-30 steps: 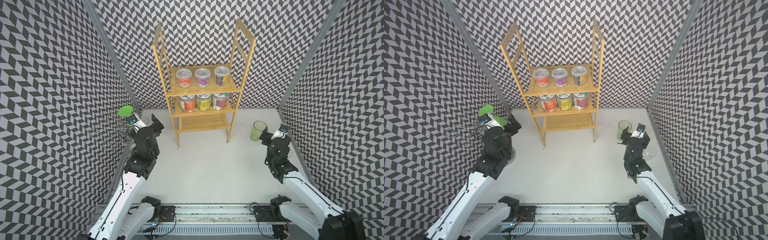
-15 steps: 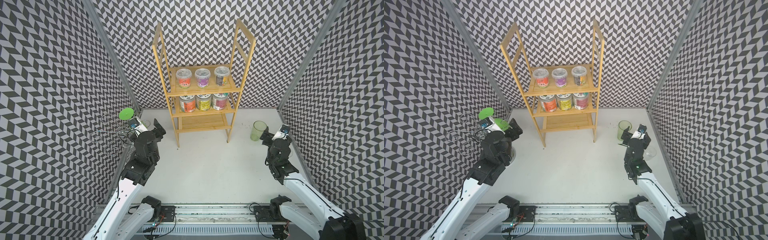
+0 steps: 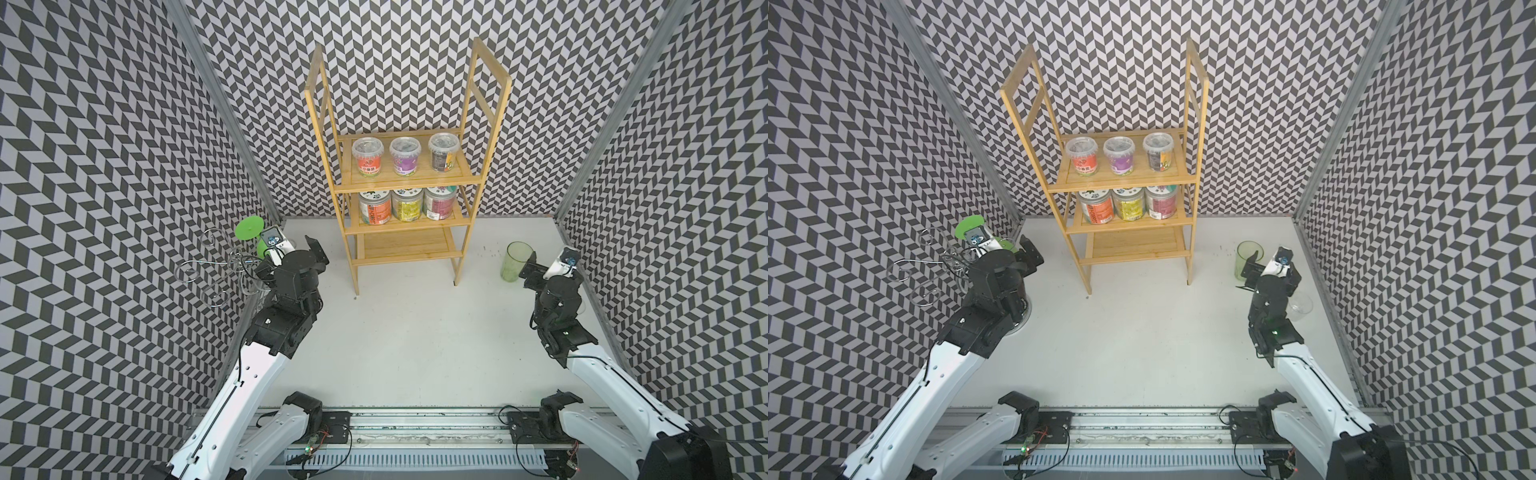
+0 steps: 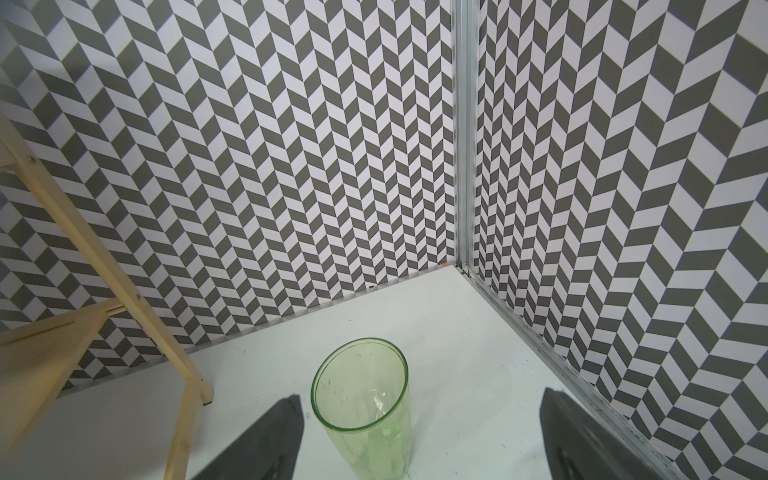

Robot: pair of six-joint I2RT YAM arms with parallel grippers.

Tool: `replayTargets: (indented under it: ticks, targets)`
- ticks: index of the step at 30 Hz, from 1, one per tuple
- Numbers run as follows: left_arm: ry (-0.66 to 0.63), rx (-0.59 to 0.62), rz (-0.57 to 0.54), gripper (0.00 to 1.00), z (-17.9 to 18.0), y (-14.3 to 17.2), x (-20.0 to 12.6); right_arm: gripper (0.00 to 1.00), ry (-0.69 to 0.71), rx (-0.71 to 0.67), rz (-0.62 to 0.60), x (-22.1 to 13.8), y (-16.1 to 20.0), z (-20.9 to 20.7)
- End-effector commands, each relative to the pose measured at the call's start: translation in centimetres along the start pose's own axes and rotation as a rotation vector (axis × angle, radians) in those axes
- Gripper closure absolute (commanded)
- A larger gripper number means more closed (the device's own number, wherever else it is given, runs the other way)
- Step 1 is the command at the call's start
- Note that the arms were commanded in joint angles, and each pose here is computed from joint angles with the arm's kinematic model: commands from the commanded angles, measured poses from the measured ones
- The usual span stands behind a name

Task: Place the seed container on the shelf
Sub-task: Reset both arms

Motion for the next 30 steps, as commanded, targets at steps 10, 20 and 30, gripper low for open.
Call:
replayTargets:
  ticks: [10,20,30]
  targets:
    - [-0.09,0.043,-0.065,0.0,2.1,-3.9,-0.8,0.07,-0.032,0.044,-0.067,0.1,-2.7,1.1]
    - [-0.104,0.06,-0.054,0.01,2.4,-3.9,-0.6,0.07,-0.031,0.049,-0.078,-0.1,-3.0,1.0]
    - [-0.058,0.051,0.05,0.0,2.5,0.3,-0.7,0.07,-0.034,0.048,-0.083,-0.3,-3.2,0.9]
Point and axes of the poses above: each gripper's point midway between its finger pads, its own x axis out along the fingers, its own z axis along the line the jaws close on, y = z × x, the point moved 4 cm from there along -x, back along the fingers, and after that the axes turned 12 degrees about x, right-handed, at the moved point
